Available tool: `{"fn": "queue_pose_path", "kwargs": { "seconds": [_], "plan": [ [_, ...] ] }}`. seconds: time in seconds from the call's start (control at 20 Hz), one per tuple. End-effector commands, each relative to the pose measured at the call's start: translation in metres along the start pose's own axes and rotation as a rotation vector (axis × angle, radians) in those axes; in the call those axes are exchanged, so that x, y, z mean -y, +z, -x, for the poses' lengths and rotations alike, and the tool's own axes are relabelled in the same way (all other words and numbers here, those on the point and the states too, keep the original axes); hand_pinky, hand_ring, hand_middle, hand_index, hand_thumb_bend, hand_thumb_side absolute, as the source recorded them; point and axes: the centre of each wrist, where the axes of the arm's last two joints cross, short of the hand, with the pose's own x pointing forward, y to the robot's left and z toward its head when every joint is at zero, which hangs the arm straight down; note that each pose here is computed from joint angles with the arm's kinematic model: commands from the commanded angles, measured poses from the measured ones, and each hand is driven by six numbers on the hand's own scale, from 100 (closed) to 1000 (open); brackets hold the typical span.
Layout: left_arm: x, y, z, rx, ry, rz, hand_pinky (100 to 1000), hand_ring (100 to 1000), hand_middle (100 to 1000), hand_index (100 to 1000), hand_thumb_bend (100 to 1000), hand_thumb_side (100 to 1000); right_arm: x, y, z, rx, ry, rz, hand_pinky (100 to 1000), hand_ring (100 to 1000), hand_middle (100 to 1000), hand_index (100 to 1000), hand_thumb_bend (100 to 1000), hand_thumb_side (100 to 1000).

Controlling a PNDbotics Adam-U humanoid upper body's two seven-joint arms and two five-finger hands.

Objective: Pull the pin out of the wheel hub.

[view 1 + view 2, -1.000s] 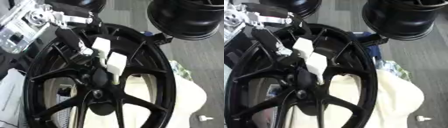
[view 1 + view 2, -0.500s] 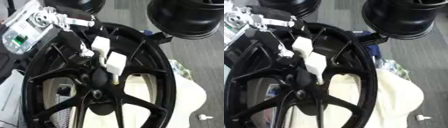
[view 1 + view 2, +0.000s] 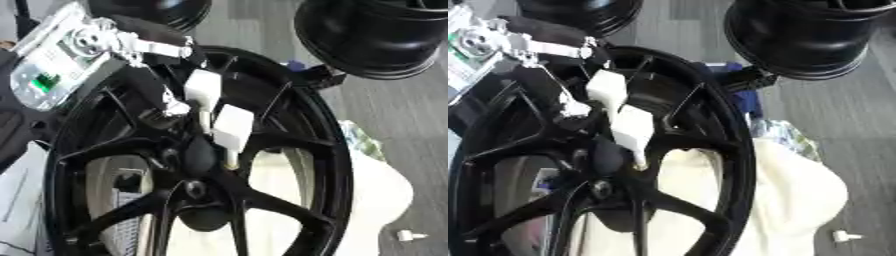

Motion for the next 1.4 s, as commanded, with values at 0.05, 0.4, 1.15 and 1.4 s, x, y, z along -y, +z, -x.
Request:
{"fn": "queue_pose_path", "kwargs": {
  "seconds": [0.05, 0.4, 1.15, 1.4],
  "plan": [
    [-0.009, 0.006, -0.005, 0.016, 0.014, -0.042, 722, 580, 431, 654, 100, 394, 0.004, -0.005, -0.005, -0.044, 0.069, 0.113, 602, 602, 620, 688, 279, 224],
    [-0.016, 0.013, -0.008, 0.045, 0.077, -0.116, 696, 529, 355, 589, 100, 351, 0.007, -0.005, -0.002, -0.059, 0.08, 0.118, 601, 602, 621, 689, 280, 225],
    [-0.047, 0.138, -0.005, -0.067, 0.142, -0.503, 687, 505, 325, 566, 100, 204, 0.013, -0.005, 0.002, -0.031, 0.136, 0.115, 606, 604, 621, 688, 281, 216],
    [-0.019, 0.198, 0.039, -0.301, 0.248, -0.67, 685, 501, 325, 570, 100, 215, 0.017, -0.007, 0.004, -0.004, 0.161, 0.129, 609, 606, 621, 689, 283, 208]
  ]
}}
